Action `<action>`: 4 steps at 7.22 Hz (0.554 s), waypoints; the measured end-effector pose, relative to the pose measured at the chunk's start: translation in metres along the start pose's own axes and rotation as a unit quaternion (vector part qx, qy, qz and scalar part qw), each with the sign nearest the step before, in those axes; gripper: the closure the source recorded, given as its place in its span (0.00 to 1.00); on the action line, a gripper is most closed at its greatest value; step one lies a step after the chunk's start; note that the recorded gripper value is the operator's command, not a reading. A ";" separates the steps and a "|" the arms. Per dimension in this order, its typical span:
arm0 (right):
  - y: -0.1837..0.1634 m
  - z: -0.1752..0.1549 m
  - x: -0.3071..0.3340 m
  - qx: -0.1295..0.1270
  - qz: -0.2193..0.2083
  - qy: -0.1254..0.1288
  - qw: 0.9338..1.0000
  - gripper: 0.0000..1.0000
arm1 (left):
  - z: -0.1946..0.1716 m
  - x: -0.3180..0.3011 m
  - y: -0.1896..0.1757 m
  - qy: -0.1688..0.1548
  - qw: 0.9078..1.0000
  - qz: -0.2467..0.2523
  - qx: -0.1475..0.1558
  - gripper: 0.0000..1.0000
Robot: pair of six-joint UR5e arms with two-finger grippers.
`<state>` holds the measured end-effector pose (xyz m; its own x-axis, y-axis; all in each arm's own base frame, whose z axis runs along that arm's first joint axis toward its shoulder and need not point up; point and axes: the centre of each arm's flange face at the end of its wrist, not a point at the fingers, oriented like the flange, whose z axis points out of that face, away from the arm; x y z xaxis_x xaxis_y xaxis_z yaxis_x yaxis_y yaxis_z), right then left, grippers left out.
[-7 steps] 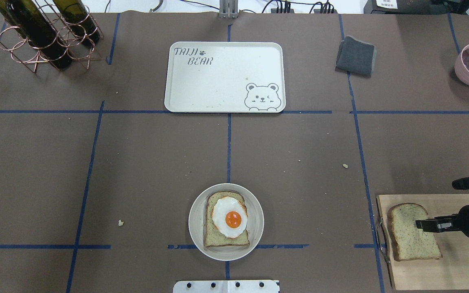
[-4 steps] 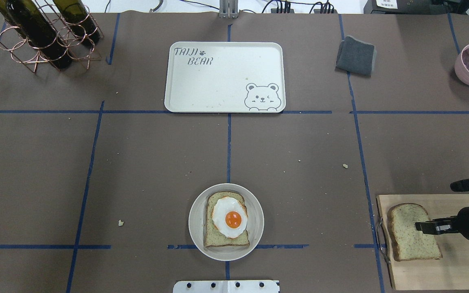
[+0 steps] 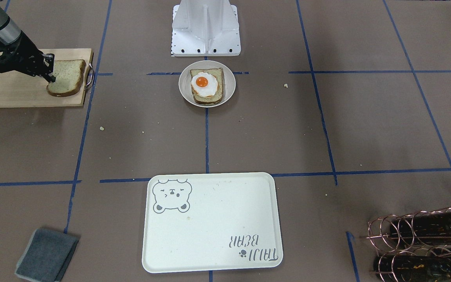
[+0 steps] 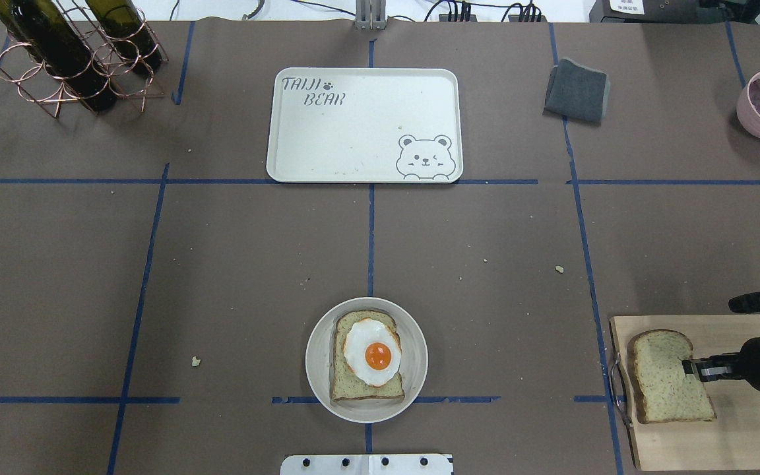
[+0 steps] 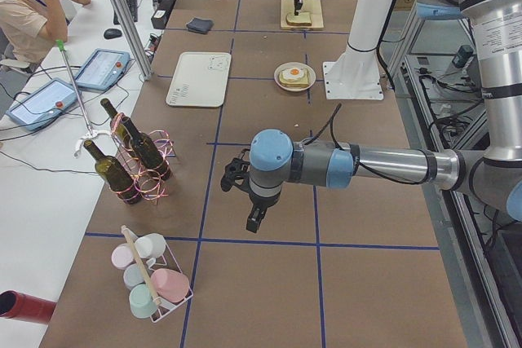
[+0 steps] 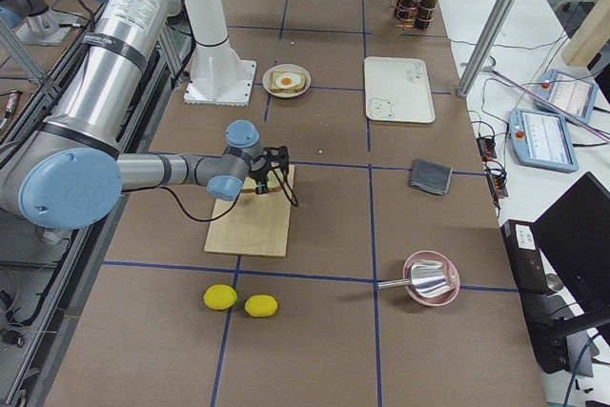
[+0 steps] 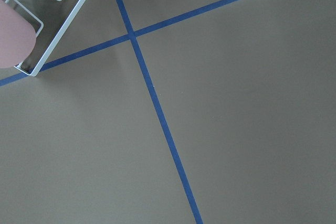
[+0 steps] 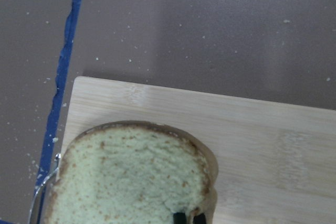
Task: Make sandwich and place on tray
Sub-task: 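Grasp the bread slice with the right gripper and lift it toward the plate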
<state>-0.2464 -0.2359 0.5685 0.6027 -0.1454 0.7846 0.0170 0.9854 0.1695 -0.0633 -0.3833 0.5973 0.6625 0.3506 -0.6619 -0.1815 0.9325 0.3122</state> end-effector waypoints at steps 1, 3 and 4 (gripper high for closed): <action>-0.001 -0.003 -0.004 0.003 -0.002 -0.004 1.000 1.00 | -0.001 0.000 0.000 0.000 1.000 0.000 0.001 0.00; -0.006 -0.025 -0.032 0.010 -0.006 -0.036 0.999 1.00 | -0.001 0.001 0.000 0.000 1.000 0.000 0.001 0.00; -0.010 -0.042 -0.052 0.010 -0.003 -0.063 0.998 1.00 | -0.001 0.001 0.000 0.000 1.000 0.000 0.001 0.00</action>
<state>-0.2442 -0.2342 0.5011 0.4978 -0.1631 0.8518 0.0047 0.9826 0.1854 -0.0637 -0.3832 0.5959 0.6629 0.3514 -0.6611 -0.1804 0.9319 0.3145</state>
